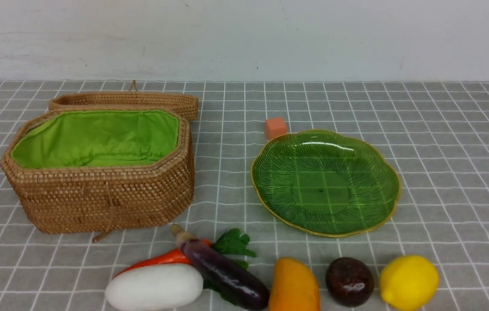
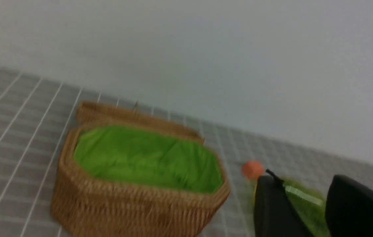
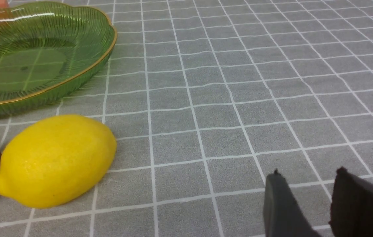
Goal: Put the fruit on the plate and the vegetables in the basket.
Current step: Take a daikon with your left arm and place it on the basket on the left.
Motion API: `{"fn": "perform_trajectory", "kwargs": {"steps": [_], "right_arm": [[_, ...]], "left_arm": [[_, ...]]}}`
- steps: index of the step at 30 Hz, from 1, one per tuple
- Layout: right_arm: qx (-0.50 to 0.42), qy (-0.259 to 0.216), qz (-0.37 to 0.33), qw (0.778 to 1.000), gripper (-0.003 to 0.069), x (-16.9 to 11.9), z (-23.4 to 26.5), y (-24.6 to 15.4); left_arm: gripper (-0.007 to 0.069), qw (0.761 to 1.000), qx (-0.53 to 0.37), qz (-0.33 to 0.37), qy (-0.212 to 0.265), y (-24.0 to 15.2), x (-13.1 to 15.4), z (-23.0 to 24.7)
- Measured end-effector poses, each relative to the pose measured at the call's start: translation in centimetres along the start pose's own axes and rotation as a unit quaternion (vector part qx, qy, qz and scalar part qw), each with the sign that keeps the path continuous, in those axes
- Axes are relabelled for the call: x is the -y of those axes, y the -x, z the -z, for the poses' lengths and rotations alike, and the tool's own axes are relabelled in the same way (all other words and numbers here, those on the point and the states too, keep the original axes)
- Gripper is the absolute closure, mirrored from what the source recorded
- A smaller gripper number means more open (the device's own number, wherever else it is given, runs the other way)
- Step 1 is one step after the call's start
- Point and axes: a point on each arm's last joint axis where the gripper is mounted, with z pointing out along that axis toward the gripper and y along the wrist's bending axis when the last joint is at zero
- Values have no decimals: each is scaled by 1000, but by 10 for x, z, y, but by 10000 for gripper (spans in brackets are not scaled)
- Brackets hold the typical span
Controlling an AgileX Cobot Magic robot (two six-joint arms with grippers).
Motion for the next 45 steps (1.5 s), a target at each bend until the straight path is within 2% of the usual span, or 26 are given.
{"fn": "perform_trajectory", "kwargs": {"steps": [7,9,15,18,20,21,22,23,24,25,27,28,29,34,37,45], "right_arm": [[0,0,0,1000,418,0,0,0],[0,0,0,1000,418,0,0,0],[0,0,0,1000,418,0,0,0],[0,0,0,1000,418,0,0,0],[0,0,0,1000,418,0,0,0],[0,0,0,1000,418,0,0,0],[0,0,0,1000,418,0,0,0],[0,0,0,1000,418,0,0,0],[0,0,0,1000,418,0,0,0],[0,0,0,1000,418,0,0,0],[0,0,0,1000,418,0,0,0],[0,0,0,1000,418,0,0,0],[0,0,0,1000,418,0,0,0],[0,0,0,1000,418,0,0,0],[0,0,0,1000,418,0,0,0],[0,0,0,1000,418,0,0,0]], "left_arm": [[387,989,-138,-52,-2,-31,3,-49],[387,968,-230,-97,8,-54,4,-78],[370,927,-333,-171,-1,-84,12,-121],[317,886,-389,-251,-32,-105,18,-139],[256,858,-416,-297,-57,-119,23,-147],[248,851,-422,-308,-63,-122,24,-149],[172,825,-439,-346,-85,-134,29,-156],[164,822,-441,-350,-87,-136,30,-157],[95,799,-451,-383,-103,-148,34,-166],[78,797,-450,-389,-106,-149,35,-167],[-4,771,-451,-435,-115,-163,36,-181],[-8,770,-450,-438,-115,-164,36,-182],[-33,758,-448,-461,-114,-170,35,-190],[-33,731,-436,-510,-120,-190,32,-213],[-13,725,-430,-523,-127,-198,32,-221],[121,711,-437,-534,-133,-213,29,-231]]}}
